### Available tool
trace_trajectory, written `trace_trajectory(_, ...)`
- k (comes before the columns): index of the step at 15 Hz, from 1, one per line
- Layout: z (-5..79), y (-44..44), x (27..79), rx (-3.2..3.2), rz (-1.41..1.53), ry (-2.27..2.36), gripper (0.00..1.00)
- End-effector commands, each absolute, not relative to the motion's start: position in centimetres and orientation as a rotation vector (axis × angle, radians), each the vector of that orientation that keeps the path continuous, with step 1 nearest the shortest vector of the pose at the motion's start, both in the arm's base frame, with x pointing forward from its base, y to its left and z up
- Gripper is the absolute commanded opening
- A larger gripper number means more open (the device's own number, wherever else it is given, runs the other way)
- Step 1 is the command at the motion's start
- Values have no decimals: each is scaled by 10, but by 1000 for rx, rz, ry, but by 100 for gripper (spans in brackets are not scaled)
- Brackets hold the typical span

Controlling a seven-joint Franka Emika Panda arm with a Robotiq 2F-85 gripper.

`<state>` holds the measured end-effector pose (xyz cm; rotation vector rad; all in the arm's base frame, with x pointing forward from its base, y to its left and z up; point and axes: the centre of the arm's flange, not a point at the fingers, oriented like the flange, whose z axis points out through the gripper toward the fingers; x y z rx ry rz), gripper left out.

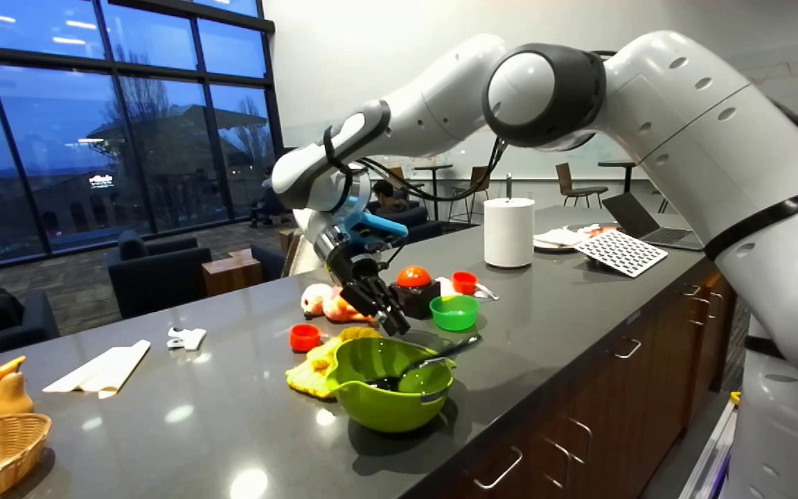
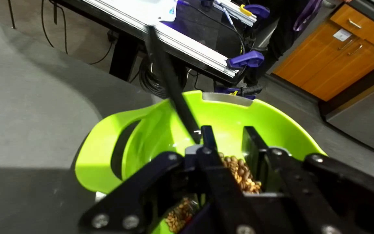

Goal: Use the black spoon to stir in the green bowl

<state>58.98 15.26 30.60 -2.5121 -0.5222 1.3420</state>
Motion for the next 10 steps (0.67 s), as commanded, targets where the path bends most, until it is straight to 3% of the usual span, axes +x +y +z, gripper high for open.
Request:
trace_trajectory(1,307,153,591,-2548,1277,-552,61)
trace_trajectory(6,308,153,595,-2590,1218,-554,96)
trace_trajectory(10,301,154,611,-2772,1010,-579,100)
